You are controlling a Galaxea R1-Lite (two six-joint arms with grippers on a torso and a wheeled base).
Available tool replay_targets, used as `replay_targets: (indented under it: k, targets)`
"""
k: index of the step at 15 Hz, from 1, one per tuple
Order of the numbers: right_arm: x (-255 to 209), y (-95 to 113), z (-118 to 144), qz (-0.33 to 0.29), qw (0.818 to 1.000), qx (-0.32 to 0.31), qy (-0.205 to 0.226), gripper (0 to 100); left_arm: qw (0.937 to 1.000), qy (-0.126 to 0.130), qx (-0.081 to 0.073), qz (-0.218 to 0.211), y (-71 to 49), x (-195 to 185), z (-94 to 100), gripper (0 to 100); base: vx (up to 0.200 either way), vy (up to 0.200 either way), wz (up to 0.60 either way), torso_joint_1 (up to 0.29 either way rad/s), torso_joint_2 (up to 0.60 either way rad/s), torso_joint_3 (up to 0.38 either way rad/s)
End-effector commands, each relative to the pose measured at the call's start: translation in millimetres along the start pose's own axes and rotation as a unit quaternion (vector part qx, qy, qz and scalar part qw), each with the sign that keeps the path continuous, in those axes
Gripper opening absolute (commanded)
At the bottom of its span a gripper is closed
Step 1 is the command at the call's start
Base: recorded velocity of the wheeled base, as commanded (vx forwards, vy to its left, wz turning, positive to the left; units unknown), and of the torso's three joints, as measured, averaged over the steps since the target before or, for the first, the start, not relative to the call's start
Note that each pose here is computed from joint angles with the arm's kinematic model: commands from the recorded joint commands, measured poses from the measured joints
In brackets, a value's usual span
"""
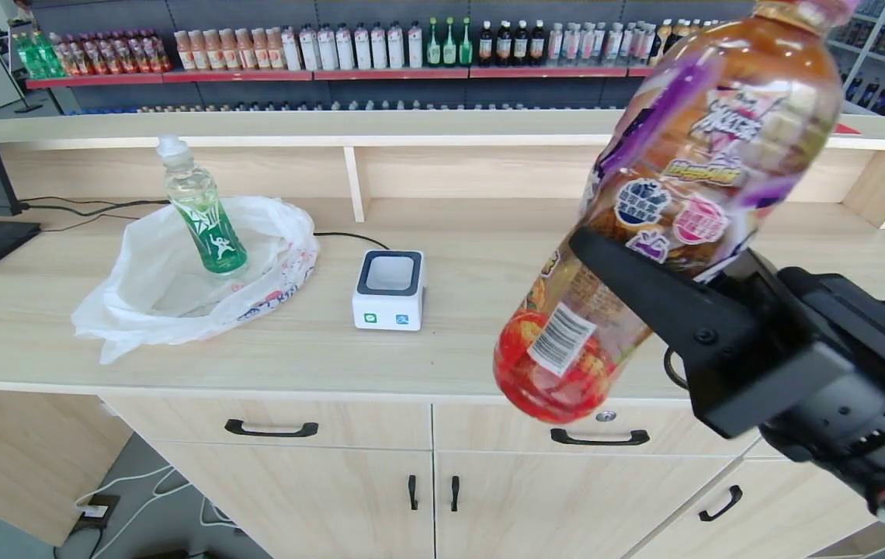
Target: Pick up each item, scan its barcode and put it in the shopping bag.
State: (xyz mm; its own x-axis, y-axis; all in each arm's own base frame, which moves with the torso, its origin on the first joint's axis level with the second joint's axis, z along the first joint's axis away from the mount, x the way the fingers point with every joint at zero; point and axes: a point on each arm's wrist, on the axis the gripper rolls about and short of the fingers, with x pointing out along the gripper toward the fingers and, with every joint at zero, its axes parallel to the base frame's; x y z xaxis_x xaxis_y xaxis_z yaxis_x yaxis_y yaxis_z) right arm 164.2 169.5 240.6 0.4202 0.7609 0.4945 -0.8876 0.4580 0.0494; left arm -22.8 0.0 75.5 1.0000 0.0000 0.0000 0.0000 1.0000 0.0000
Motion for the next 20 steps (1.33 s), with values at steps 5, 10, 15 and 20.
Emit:
replay_targets:
  k: [5,10,15,20]
  targets:
    - [19.6,-100.9,-21.2,-0.126,0.973,-0.19,0.021,0,1.0,0.0,0.001,0.0,0.0,0.0,0.0,100,0.0,0.0,0.0,0.0,0.0,0.0]
    - [6.4,-111.2,-36.1,-0.144,0.955,-0.251,0.067,0,1.0,0.001,0.0,0.0,0.0,0.1,0.0,100,0.0,0.0,0.0,0.0,0.0,0.0]
    - [8.6,-115.0,-26.7,-0.169,0.956,-0.234,0.045,0,1.0,0.0,0.0,0.001,0.0,0.0,0.0,100,0.0,0.0,0.0,0.0,0.0,0.0]
    - [14.5,-118.0,-29.2,-0.167,0.957,-0.235,0.04,0,1.0,-0.002,0.0,0.0,0.0,0.0,0.3,100,-0.08,0.0,0.0,0.003,0.0,0.001]
